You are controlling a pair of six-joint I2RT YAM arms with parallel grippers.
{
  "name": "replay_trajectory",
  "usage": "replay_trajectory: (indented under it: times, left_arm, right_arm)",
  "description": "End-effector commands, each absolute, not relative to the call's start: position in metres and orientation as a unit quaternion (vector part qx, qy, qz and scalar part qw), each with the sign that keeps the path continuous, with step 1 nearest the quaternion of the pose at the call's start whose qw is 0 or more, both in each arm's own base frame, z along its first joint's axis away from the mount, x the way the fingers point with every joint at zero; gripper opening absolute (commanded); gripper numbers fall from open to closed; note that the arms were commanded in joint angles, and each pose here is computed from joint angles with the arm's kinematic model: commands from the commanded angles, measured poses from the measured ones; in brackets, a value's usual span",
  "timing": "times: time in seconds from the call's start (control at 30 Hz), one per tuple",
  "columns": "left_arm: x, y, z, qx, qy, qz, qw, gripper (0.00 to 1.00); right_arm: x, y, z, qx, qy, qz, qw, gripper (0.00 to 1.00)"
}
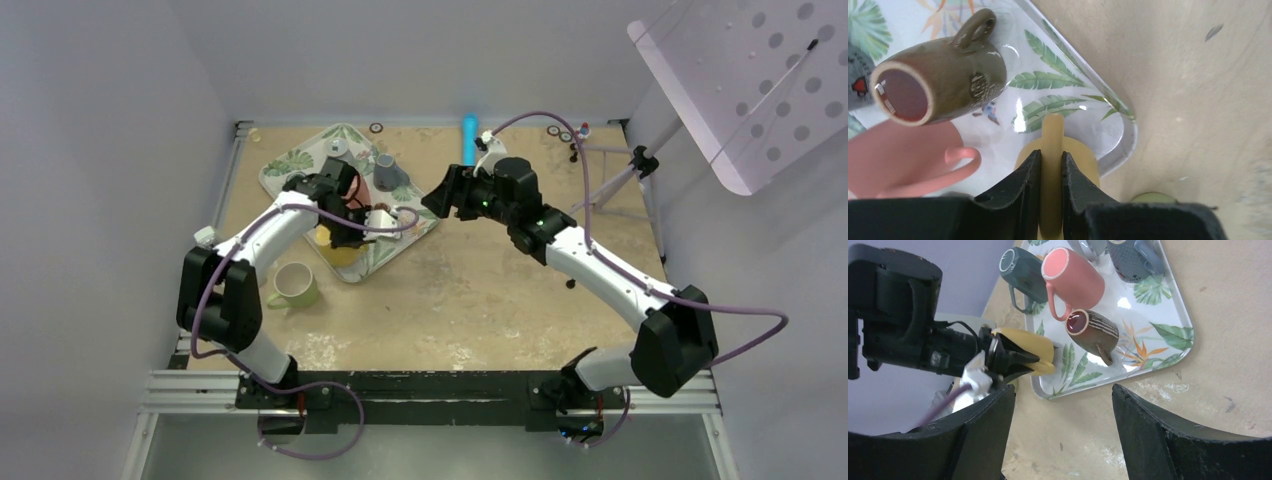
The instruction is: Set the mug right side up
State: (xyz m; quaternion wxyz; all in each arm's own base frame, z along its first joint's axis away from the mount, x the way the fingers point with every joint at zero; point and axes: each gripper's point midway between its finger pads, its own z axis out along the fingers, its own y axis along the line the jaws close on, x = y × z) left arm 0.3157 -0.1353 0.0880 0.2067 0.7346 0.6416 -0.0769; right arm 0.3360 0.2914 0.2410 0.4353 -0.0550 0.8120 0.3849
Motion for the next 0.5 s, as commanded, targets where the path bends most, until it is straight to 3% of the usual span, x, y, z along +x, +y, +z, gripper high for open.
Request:
replay_trajectory:
  times: [0.0,0.23,0.33,0.47]
  left_arm:
    - [0.303,-0.157,0.154,0.621,0.722,-0.154,0.264,0.00]
    - [0.287,-0.197,0.230,0.450,0.775,-0.294,0.332,0.00]
    - [0.279,-0.213,0.265,0.400,0.760,-0.384,0.339,0.00]
    - [0.275,-0.225,0.311,0.357,0.738,-0.447,0.358,0.00]
  right_arm:
    - [0.328,0.279,0.274,-0.068,0.781,0.393,0.481,0.76]
    - [0.307,0.292,0.298,-0.133,0.731,0.447,0.498,0.79]
    - [0.289,0.303,0.316,-0.169,0.685,0.501,0.501,0.94]
    - [0.274,0.315,0.328,-0.205,0.660,0.529,0.492,0.98]
